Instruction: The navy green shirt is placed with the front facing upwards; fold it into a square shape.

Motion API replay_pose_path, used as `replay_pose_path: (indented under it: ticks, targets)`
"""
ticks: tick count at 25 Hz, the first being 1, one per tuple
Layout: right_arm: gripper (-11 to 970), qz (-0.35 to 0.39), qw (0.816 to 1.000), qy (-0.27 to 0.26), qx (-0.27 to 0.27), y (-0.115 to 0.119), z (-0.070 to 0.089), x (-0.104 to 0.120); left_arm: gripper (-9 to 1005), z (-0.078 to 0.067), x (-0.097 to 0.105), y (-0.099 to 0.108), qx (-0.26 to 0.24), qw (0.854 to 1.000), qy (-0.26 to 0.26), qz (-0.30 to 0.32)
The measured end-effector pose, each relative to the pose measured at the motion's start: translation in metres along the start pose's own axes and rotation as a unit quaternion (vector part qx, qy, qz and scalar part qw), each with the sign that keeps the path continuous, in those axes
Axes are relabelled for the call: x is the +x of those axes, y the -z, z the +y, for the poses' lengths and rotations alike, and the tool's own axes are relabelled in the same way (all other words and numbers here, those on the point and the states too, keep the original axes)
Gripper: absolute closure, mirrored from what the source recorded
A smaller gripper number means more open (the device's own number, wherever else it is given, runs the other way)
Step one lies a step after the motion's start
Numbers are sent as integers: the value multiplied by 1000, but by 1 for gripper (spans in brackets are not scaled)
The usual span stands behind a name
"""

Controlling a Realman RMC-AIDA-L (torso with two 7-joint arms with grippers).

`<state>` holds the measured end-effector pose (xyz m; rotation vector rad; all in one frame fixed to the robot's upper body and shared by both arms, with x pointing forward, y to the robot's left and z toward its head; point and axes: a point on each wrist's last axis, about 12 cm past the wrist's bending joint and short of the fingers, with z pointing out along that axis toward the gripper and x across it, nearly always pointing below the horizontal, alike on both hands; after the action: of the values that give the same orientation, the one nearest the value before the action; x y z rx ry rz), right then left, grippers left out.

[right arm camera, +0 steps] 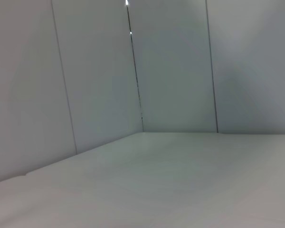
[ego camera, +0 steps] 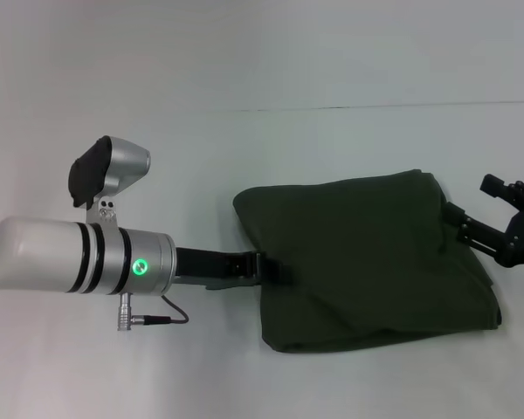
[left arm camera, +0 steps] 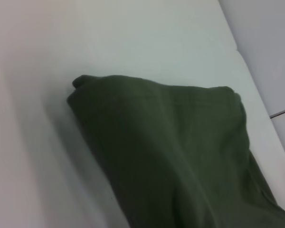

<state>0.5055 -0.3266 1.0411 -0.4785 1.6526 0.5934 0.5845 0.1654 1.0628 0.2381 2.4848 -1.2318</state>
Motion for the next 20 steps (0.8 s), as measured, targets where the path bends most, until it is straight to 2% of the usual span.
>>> replay_pose_path:
  ticks: [3, 9, 10, 13, 16, 20]
  targets:
    - [77, 1, 1000, 0, 2, -1, 0, 0, 821, -2, -2, 2, 3, 1000, -6, -2]
    - [76, 3, 1000, -3, 3, -4, 1, 1, 865, 4, -5, 27, 3, 999, -19, -25]
    - [76, 5, 1000, -3, 5, -5, 0, 2, 867, 9, -5, 39, -1, 999, -19, -36]
    - [76, 6, 1000, -4, 6, -7, 0, 2, 873, 15, -4, 51, -4, 999, -14, -47]
    - [75, 7, 1000, -7, 5, -10, 2, 3, 877, 30, -2, 73, -15, 998, 2, -67]
    - [75, 8, 1000, -11, 3, -15, 4, 4, 878, 43, 4, 89, -36, 996, 13, -75]
